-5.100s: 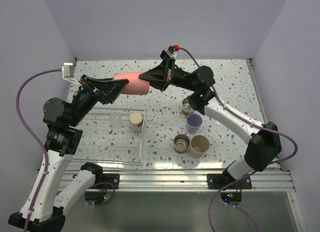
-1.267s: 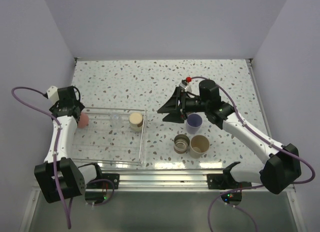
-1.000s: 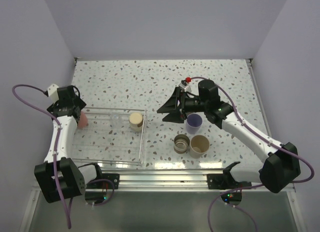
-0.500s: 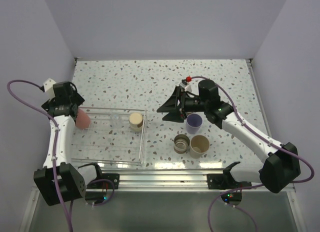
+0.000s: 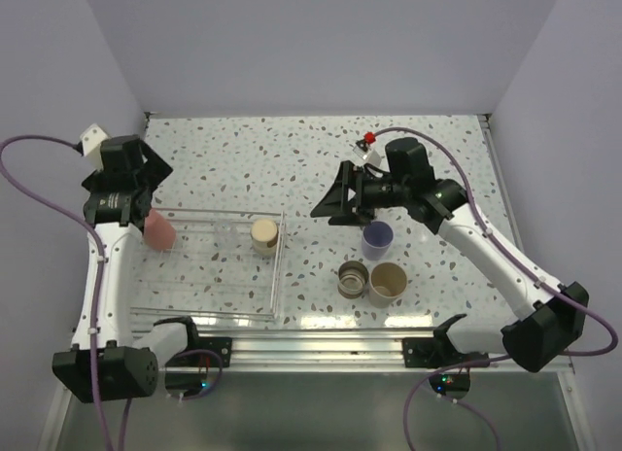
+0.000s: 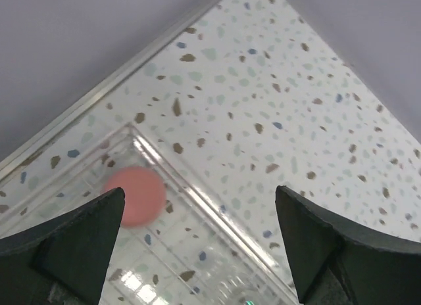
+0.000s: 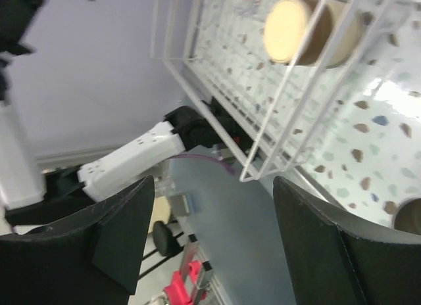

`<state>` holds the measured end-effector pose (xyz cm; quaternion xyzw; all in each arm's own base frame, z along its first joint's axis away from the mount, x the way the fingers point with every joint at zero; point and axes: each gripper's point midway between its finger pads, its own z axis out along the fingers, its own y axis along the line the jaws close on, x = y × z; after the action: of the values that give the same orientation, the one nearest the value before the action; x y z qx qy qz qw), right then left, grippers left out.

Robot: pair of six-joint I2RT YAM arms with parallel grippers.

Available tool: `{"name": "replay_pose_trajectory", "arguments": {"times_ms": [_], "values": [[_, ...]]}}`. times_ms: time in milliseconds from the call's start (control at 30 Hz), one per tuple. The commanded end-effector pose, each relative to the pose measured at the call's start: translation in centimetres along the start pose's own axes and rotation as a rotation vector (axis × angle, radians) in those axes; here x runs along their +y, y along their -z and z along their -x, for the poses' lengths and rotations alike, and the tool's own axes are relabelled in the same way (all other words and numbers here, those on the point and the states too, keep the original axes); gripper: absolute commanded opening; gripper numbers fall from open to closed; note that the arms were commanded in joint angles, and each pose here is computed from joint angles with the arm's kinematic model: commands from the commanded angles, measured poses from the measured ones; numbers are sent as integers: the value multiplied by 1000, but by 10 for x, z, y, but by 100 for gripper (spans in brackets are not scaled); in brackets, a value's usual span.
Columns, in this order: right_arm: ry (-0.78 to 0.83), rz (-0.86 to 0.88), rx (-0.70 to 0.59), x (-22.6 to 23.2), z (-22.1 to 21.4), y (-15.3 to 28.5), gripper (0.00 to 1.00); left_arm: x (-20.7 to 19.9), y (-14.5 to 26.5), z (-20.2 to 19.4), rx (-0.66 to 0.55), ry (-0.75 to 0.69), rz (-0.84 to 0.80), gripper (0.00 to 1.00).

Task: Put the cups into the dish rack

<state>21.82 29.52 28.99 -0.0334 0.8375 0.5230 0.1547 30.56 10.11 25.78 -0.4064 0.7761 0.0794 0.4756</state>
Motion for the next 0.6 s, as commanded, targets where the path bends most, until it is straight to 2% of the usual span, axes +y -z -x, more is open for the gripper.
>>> {"name": "replay_pose_trajectory", "arguments": {"times_ms": [0, 200, 300, 433, 567], "values": [[46, -230, -12, -45, 7, 8, 76, -60, 52, 27, -73, -2, -156, 99], [194, -668, -60, -105, 38, 43, 75, -110, 90, 6, -15, -118, -281, 99], [265, -809, -62, -121, 50, 59, 75, -132, 104, -15, 36, -187, -383, 98], [301, -912, -39, -138, 54, 68, 75, -164, 122, -62, 130, -284, -538, 98], [293, -963, 21, -160, 46, 65, 75, -193, 149, -126, 216, -423, -689, 98]]}}
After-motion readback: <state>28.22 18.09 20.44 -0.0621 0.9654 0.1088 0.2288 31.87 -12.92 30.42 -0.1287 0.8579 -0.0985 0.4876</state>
